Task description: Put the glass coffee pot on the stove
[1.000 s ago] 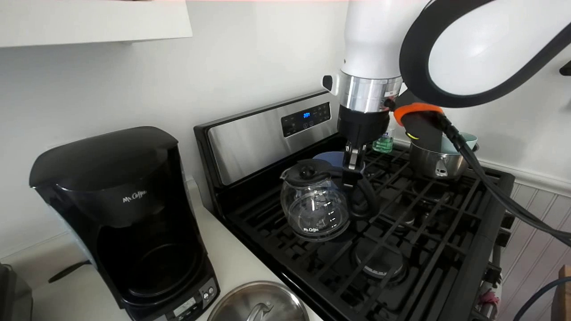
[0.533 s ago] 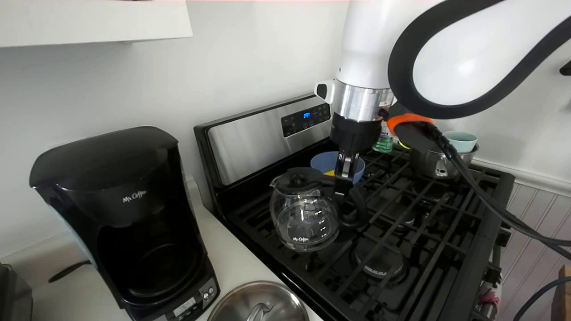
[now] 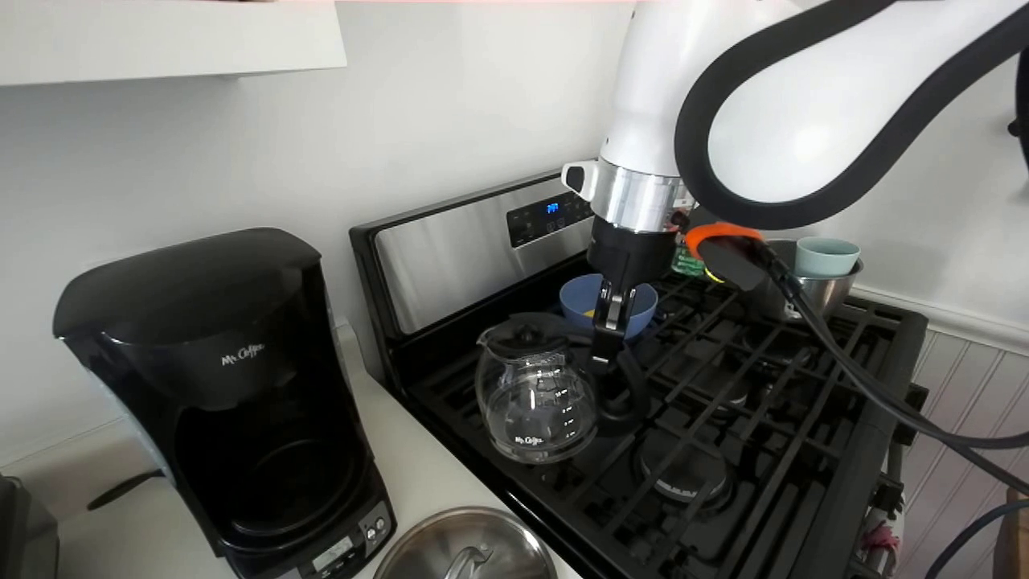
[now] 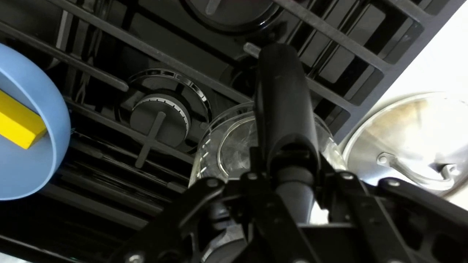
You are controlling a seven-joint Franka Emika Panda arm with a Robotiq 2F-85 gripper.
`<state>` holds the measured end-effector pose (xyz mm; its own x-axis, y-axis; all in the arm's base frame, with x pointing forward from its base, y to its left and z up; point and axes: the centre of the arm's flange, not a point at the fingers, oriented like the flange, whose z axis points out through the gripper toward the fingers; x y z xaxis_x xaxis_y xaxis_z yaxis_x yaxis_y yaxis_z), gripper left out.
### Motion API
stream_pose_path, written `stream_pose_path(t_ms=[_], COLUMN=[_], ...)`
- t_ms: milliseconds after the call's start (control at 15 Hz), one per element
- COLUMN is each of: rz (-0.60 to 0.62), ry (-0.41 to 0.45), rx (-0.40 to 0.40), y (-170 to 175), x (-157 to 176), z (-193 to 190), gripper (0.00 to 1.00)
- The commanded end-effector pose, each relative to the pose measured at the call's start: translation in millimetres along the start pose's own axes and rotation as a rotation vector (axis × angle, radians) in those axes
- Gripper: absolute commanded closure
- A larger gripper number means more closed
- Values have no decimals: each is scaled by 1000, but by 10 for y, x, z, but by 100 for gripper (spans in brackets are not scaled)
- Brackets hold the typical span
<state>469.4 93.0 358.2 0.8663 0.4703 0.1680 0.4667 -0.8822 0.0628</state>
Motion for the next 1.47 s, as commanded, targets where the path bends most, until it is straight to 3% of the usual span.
stream_pose_path(t_ms=[0, 1333, 1400], rz=[5, 54, 55], ry=[49, 52, 46], rx=[8, 9, 6], y=[89, 262, 262], x=[11, -76, -76], z=[-41, 153, 153], gripper=[92, 92, 42])
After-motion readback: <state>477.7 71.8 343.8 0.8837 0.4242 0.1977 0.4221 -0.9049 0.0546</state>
